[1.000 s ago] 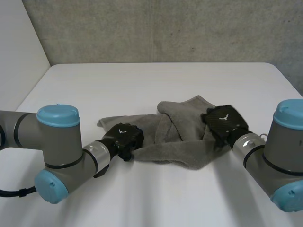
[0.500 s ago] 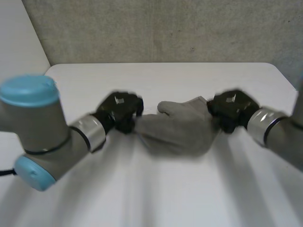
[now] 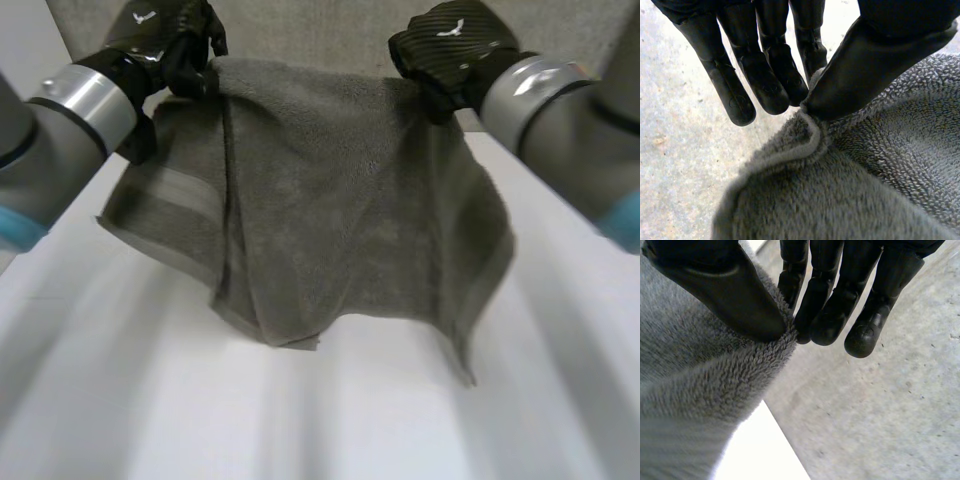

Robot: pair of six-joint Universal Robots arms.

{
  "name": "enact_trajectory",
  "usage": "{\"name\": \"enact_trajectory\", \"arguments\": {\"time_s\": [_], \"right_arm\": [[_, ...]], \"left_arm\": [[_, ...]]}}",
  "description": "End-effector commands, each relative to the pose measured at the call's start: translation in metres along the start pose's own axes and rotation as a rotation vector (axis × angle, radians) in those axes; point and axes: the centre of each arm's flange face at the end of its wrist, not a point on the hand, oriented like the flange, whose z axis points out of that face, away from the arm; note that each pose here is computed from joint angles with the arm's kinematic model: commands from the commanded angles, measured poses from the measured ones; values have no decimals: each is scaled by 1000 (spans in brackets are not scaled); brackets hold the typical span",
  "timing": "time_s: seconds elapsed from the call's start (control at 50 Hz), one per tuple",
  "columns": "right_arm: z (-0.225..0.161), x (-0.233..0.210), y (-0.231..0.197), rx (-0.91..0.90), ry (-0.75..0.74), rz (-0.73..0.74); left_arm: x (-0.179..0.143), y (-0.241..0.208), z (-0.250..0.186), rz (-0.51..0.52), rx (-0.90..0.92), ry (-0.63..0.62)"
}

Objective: Fold the towel.

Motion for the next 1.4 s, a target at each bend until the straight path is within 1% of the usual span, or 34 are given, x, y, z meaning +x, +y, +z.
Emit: {"name": "enact_trajectory", "arguments": {"time_s": [0.02,0.04,0.06,0.08,0.12,0.22,0.24,0.26,0.28,0.3,0.32,0.34,0.38,0.4,0.42,0.44,0.46,0.48,0.5,0.52,0.54,0.58,0.64,0.68,0.7,0.74,0.76,0.8,0.9,0.94,1.0,1.08,1.24,1.4], "right_arm": [[52,21,-2,88,276,-62],[56,34,-17,148,352,-63],[55,46,-34,214,417,-58],[55,46,-34,214,418,-58],[45,61,-64,317,474,-46],[34,61,-79,343,448,-40],[30,49,-80,316,383,-40],[29,49,-80,316,382,-40],[27,25,-62,205,255,-41],[23,5,-33,67,133,-43],[23,4,-33,65,132,-43],[19,-11,-11,-30,49,-46],[4,-45,34,-203,-124,-60],[4,-45,34,-204,-124,-60],[-5,-60,53,-264,-193,-75],[-6,-60,53,-265,-194,-75],[-15,-74,72,-321,-255,-93],[-25,-86,90,-372,-304,-110],[-25,-86,90,-372,-305,-110],[-34,-95,104,-416,-339,-130],[-44,-104,118,-457,-372,-146],[-54,-111,130,-501,-409,-158],[-70,-116,150,-577,-462,-181],[-75,-113,154,-597,-466,-189],[-77,-108,154,-603,-456,-188],[-78,-102,149,-592,-439,-183],[-79,-97,143,-575,-416,-175],[-79,-93,135,-552,-394,-161],[-74,-81,113,-476,-299,-59],[-71,-69,99,-422,-229,5],[-67,-66,94,-378,-191,45],[-60,-68,92,-337,-179,44],[-31,-79,126,-437,-179,58],[-7,-84,158,-523,-119,32]], "left_arm": [[-15,0,47,38,142,7],[-16,-18,54,59,218,9],[-16,-18,54,59,219,9],[-15,-38,58,78,293,12],[-15,-74,59,95,421,-2],[-8,-108,48,92,497,4],[-8,-108,48,92,497,4],[-8,-105,44,90,475,-1],[-10,-89,40,77,414,-10],[-10,-89,40,77,413,-10],[-12,-73,37,65,358,-12],[-12,-73,37,65,358,-12],[-17,-29,24,35,208,2],[-19,-2,14,13,118,16],[-19,-2,14,13,117,16],[-18,23,3,-9,39,38],[-15,48,-9,-31,-42,59],[-15,48,-10,-32,-43,60],[-10,72,-22,-51,-120,81],[-5,92,-36,-58,-189,95],[-5,93,-36,-58,-190,96],[3,130,-63,-48,-319,103],[6,146,-77,-30,-379,110],[12,172,-100,31,-479,133],[12,172,-100,31,-479,134],[9,182,-113,104,-523,143],[9,182,-113,104,-523,143],[1,183,-117,157,-534,133],[-4,182,-116,161,-535,115],[-6,181,-115,162,-534,110],[-8,180,-115,164,-531,104],[-7,181,-116,161,-535,104],[-6,184,-121,153,-552,106],[-10,181,-121,156,-544,93]]}}
